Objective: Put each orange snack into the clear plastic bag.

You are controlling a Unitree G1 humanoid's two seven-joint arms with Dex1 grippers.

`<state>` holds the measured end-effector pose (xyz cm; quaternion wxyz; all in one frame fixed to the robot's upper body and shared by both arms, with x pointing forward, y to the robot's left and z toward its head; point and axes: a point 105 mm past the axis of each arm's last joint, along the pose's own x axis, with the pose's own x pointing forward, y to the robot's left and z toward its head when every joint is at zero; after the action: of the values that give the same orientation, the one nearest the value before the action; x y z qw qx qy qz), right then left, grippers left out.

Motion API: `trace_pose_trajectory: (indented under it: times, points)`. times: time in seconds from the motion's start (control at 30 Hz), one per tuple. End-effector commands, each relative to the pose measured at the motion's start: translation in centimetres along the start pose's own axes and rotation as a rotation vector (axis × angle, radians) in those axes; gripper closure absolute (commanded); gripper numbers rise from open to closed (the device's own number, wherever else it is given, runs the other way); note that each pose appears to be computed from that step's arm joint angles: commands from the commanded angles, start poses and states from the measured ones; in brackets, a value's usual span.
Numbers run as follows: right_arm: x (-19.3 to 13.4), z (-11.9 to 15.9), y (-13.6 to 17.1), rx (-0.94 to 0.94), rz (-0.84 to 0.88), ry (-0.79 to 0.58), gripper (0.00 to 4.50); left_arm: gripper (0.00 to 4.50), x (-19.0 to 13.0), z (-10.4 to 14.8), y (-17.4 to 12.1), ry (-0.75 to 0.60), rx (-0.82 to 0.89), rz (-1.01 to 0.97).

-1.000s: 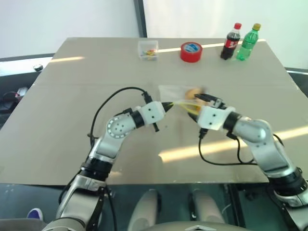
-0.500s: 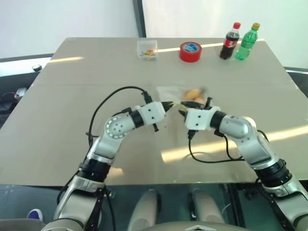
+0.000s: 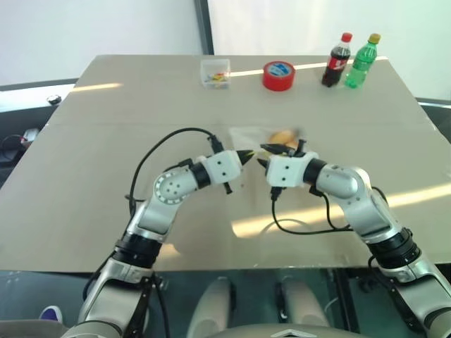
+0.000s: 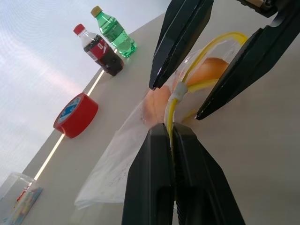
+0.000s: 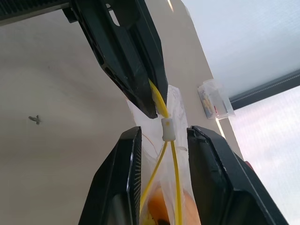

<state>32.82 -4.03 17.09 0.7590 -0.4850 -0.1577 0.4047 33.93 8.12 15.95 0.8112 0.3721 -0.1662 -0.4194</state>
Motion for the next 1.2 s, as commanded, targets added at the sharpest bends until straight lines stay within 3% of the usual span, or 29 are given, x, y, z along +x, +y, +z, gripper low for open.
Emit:
trace_pose_trajectory:
  times: [0.03, 0.13, 0.27, 0.3, 0.73, 1.2]
  points:
    - [0.0, 1.2, -1.3, -0.043, -0.038, -0.042, 2.94, 4.5, 0.1, 1.2, 0.3, -0.038, 0.032, 0.006]
    - [0.0, 1.2, -1.3, -0.047, -0.037, -0.042, 2.94, 4.5, 0.0, 1.2, 0.3, -0.037, 0.032, 0.005]
    - [0.0, 1.2, -1.3, -0.05, -0.037, -0.044, 4.27, 4.5, 0.0, 1.1, 0.3, -0.035, 0.031, 0.005]
    - [0.0, 1.2, -1.3, -0.051, -0.037, -0.045, 4.42, 4.5, 0.0, 1.1, 0.3, -0.034, 0.03, 0.006]
    - [0.0, 0.5, -1.2, -0.046, -0.041, -0.019, 4.42, 4.5, 0.1, 1.0, 0.8, -0.036, 0.012, 0.033]
    - [-6.1, -8.2, -1.8, 0.043, -0.147, 0.335, 4.42, 4.5, -1.1, -0.3, 4.3, -0.001, -0.037, 0.153]
